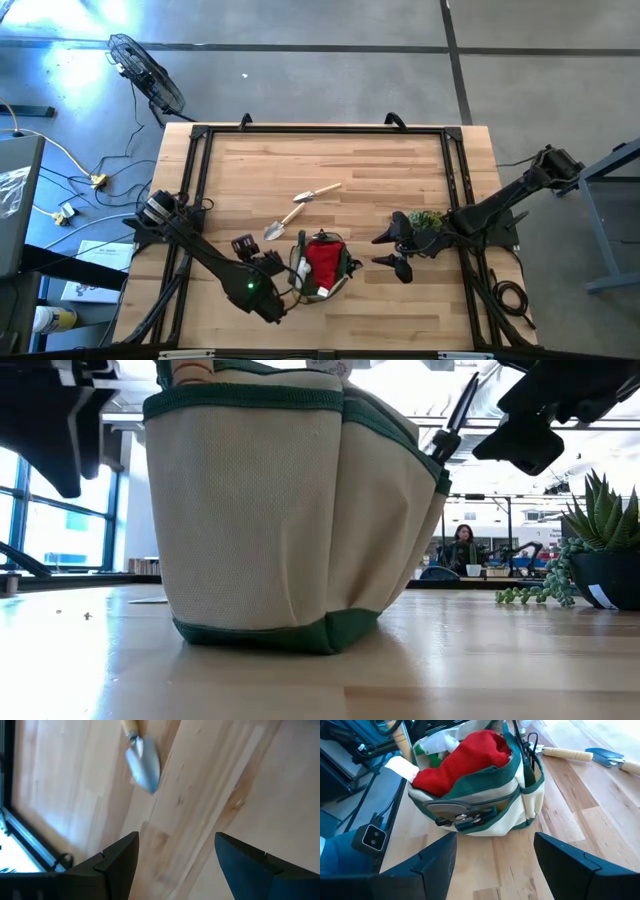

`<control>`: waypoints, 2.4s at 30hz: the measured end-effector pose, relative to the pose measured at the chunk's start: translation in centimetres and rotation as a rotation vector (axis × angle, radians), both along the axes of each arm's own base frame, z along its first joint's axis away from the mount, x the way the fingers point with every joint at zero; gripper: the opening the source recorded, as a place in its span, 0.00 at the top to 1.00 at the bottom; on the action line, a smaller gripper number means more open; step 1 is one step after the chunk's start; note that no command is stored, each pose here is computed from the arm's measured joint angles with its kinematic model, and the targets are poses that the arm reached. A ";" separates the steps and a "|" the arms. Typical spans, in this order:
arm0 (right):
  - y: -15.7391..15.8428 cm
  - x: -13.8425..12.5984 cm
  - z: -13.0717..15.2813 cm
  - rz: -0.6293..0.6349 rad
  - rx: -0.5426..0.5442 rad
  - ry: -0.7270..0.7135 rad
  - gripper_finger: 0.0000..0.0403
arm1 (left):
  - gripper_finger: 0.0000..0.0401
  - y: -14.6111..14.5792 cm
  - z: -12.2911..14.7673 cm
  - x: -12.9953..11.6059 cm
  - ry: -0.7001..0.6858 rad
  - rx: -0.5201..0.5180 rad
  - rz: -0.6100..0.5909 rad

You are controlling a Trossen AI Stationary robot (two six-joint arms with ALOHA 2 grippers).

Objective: Pick & Place Garden tools in Gardening bag
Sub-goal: Put the top brown trowel into the gardening bag

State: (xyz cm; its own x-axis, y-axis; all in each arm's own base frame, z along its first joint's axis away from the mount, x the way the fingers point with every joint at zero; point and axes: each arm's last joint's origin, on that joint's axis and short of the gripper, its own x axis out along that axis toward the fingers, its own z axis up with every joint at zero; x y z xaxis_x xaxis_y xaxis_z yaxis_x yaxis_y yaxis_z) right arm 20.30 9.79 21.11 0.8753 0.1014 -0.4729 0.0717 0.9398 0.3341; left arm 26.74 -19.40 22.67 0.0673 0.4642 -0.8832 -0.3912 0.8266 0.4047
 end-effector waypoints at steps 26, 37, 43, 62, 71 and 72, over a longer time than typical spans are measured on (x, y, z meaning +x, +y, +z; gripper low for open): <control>1.7 -0.5 0.5 0.105 0.105 -0.029 0.36 | 0.37 -0.7 9.1 2.4 -0.232 0.080 -0.268; -0.2 1.2 3.5 0.110 0.026 -0.343 0.36 | 0.37 2.1 12.7 4.0 -0.237 0.091 -0.301; -3.0 1.8 7.0 -0.010 -0.012 -0.608 0.36 | 0.37 4.8 15.0 5.3 -0.255 0.122 -0.339; -6.9 -0.3 4.8 -0.096 -0.289 -0.224 0.36 | 0.37 18.1 18.9 8.4 -0.230 0.409 -0.179; -8.5 -0.5 3.9 -0.145 -0.308 -0.109 0.36 | 0.37 26.2 19.3 9.9 -0.337 0.224 -0.201; -8.6 -0.5 3.7 -0.146 -0.310 -0.096 0.36 | 0.37 26.9 19.1 10.1 -0.349 0.209 -0.189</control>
State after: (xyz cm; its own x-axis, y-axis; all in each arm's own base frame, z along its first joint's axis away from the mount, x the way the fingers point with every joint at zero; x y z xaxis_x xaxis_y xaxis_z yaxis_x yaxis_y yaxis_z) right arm 19.76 1.22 24.85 0.9119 -0.1636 -0.3764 0.1948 0.9797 0.0462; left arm 36.82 7.47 41.81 0.4458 0.5811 -0.6808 -0.3837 0.8112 0.4412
